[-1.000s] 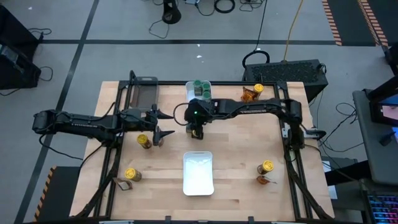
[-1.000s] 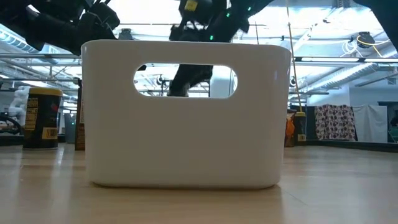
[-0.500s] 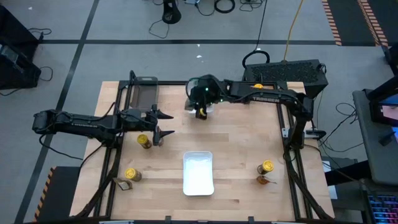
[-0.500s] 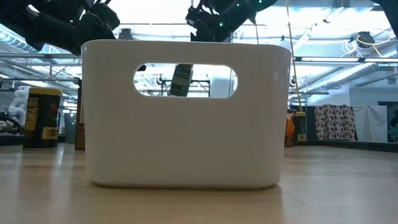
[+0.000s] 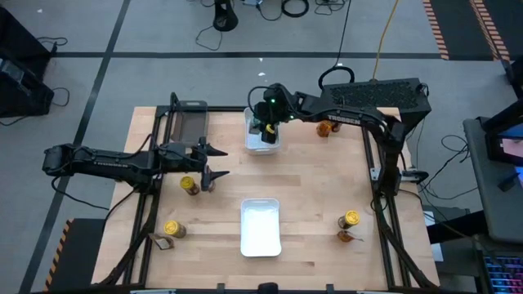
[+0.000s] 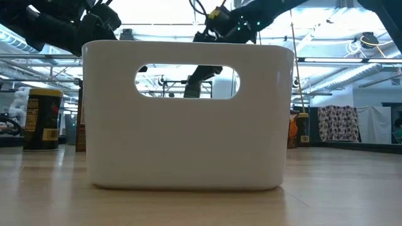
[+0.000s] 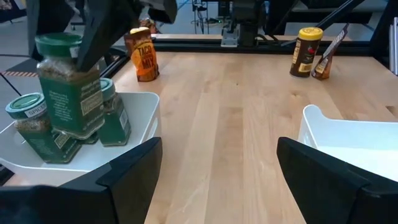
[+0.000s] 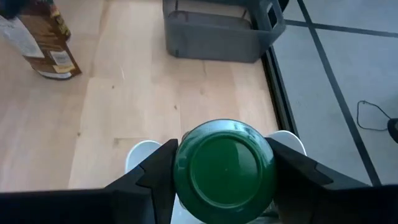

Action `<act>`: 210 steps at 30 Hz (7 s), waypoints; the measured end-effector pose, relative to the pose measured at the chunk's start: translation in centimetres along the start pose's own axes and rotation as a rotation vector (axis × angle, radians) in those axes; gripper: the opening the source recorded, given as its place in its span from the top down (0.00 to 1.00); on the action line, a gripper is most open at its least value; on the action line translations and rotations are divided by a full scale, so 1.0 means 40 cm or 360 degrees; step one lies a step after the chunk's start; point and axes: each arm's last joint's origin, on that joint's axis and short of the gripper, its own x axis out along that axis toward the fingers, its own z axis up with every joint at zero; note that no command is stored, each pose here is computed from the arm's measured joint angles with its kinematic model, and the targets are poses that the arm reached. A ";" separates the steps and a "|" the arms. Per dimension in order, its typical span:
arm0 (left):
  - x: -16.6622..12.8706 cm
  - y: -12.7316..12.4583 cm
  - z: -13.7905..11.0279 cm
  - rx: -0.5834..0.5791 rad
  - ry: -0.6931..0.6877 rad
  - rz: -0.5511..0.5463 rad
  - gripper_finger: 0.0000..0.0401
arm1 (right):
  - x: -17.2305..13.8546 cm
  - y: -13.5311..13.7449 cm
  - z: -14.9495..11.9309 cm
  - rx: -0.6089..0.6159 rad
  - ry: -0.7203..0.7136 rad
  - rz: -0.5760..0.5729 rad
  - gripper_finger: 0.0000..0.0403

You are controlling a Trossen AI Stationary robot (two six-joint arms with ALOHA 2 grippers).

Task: Sort spices by type
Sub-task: Put the green spice bottle into the top white bin, then put the bottom right brown spice pack into the bottom white bin

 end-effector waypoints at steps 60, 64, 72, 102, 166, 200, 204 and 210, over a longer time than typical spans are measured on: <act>0.000 0.001 -0.003 0.0005 0.0020 0.0012 0.20 | 0.132 -0.042 -0.122 0.0021 0.0297 0.0041 0.34; 0.000 0.001 -0.003 0.0005 0.0020 0.0012 0.20 | 0.125 -0.045 -0.118 0.0011 0.0310 -0.0016 0.30; 0.000 0.001 -0.003 0.0009 0.0020 0.0012 0.20 | 0.094 -0.043 -0.094 -0.0032 0.0280 -0.0069 0.27; 0.000 0.001 0.002 -0.0335 -0.0016 0.0019 0.20 | -0.200 0.387 0.050 0.0144 0.0489 0.0360 0.28; 0.000 -0.095 0.074 0.0141 0.0003 -0.0008 0.20 | -0.511 0.697 -0.127 0.1027 0.1337 0.0161 0.32; 0.000 -0.100 0.072 0.0114 0.0017 -0.0097 0.20 | -0.489 0.898 -0.238 0.0548 0.1656 0.0007 0.40; 0.000 -0.100 0.072 0.0107 0.0017 -0.0097 0.20 | -0.477 0.907 -0.245 0.0532 0.1676 -0.0019 0.40; 0.000 -0.100 0.072 0.0106 0.0018 -0.0098 0.20 | -0.462 0.911 -0.258 0.0446 0.1677 -0.0129 0.40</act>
